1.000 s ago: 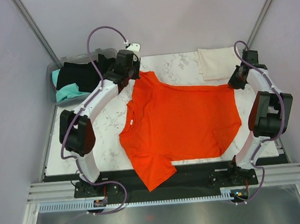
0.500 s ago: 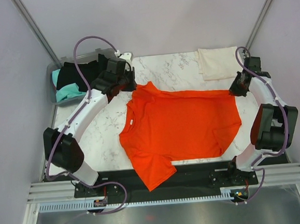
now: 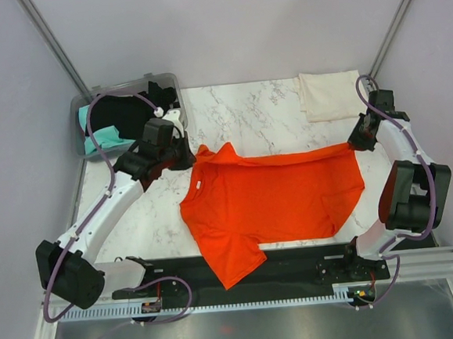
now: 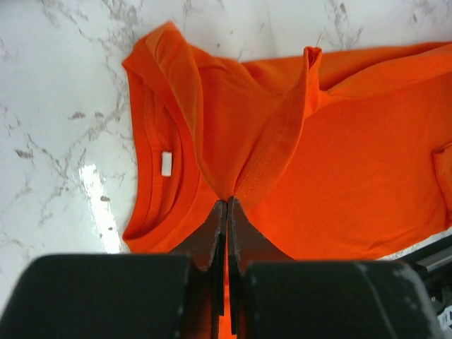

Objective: Fold and stack the t-shirts
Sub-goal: Flatten the tshirt out

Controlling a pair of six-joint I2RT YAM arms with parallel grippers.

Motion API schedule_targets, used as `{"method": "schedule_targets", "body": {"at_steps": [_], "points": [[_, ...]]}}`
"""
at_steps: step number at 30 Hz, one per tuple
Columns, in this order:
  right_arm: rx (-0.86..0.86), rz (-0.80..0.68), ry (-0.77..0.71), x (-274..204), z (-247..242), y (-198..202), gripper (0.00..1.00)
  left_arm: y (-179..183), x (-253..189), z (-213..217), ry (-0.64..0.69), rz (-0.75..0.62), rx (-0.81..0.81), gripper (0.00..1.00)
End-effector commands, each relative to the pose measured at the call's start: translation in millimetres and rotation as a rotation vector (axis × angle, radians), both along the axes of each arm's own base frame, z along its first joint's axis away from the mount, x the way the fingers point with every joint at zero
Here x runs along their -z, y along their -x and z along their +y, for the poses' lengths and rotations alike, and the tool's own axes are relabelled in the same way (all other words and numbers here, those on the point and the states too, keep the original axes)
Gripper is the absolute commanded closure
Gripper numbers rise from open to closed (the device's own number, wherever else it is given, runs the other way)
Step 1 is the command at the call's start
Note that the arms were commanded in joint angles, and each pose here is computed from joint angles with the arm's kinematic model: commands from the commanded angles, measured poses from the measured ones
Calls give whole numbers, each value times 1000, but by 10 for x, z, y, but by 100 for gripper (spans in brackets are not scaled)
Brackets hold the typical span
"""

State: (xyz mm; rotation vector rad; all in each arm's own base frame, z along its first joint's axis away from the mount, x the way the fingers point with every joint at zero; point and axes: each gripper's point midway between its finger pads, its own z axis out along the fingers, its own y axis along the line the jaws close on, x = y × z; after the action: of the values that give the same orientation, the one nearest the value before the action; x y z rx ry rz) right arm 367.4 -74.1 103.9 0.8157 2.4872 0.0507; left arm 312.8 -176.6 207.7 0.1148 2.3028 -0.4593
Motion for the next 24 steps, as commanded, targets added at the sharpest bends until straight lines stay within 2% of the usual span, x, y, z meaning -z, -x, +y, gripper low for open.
{"method": "schedule_targets", "body": {"at_steps": [1, 10, 14, 17, 18, 20, 21, 23, 24], "points": [[17, -26, 34, -136, -68, 58, 100, 199, 93, 2, 62, 60, -23, 98], [15, 6, 27, -21, -51, 164, 99, 376, 182, 157, 37, 64, -52, 98], [-31, -37, -55, -50, 112, 81, 100, 336, 41, 182, 43, 23, -65, 98], [-83, -138, -149, -268, 301, -58, 99, 181, -370, 304, 26, -103, -104, 98], [-96, -185, -169, -407, 352, -97, 100, 108, -709, 329, 44, -182, -113, 98], [-103, -269, -214, -670, 437, -206, 99, 34, -1105, 411, 40, -283, -117, 98], [-118, -300, -241, -787, 498, -233, 99, 6, -1526, 447, 62, -378, -130, 98], [-129, -366, -264, -1078, 557, -272, 99, -9, -1928, 487, 58, -474, -126, 98], [-137, -390, -266, -1202, 595, -260, 100, 18, -2299, 524, 82, -552, -138, 98]]}}
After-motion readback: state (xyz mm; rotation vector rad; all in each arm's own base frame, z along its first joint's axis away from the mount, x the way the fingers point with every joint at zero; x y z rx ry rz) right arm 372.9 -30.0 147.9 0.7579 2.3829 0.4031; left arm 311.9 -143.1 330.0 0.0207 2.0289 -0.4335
